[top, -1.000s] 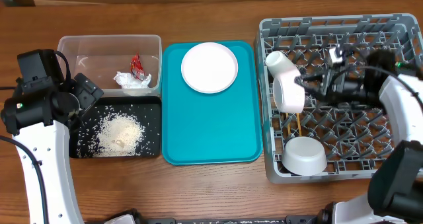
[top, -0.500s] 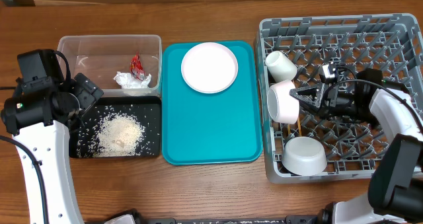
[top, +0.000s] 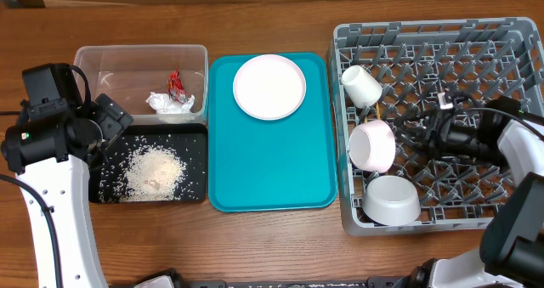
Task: Sort waste into correct bins and load items into the dishwasher
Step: 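Carry the pink bowl into the rack's middle and release it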
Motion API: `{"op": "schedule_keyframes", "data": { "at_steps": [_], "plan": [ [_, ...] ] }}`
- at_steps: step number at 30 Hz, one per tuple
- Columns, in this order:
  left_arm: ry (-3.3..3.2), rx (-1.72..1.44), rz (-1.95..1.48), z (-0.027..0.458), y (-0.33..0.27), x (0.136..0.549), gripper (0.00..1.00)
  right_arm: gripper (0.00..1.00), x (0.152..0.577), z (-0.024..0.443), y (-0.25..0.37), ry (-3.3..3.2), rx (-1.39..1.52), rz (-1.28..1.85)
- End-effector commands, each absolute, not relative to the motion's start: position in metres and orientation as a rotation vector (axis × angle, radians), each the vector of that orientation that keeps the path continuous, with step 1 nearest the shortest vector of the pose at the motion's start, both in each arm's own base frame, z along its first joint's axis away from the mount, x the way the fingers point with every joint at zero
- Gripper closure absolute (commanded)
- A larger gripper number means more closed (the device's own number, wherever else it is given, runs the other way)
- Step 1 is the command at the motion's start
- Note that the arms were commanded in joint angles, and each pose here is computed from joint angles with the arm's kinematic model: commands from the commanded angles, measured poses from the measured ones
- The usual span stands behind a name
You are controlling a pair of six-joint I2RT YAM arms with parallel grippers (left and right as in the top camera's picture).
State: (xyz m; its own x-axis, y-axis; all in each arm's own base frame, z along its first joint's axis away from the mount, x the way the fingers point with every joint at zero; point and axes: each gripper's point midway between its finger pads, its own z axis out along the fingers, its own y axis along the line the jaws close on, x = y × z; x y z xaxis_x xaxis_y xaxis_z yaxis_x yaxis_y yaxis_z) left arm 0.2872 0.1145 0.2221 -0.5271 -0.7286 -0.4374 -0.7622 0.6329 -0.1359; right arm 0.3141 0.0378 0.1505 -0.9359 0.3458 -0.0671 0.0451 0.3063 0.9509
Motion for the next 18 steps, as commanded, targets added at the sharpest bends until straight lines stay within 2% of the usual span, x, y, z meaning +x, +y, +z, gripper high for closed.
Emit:
{"op": "schedule_keyframes", "data": {
  "at_steps": [1,8,13,18],
  "plan": [
    [2.384,-1.18,0.086,0.226,0.114,0.29,0.0,0.36,0.317,0.154,0.024,2.307,0.38,1.629],
    [2.384,-1.18,0.086,0.226,0.114,0.29,0.0,0.28,0.336,0.193,-0.005,2.313,0.455,1.542],
    [2.384,-1.18,0.086,0.226,0.114,0.29,0.0,0.27,0.353,0.22,-0.008,2.471,0.426,1.282],
    [2.384,-1.18,0.086,0.226,0.114,0.29,0.0,0.28,0.369,0.248,0.023,2.58,0.299,0.981]
  ]
}}
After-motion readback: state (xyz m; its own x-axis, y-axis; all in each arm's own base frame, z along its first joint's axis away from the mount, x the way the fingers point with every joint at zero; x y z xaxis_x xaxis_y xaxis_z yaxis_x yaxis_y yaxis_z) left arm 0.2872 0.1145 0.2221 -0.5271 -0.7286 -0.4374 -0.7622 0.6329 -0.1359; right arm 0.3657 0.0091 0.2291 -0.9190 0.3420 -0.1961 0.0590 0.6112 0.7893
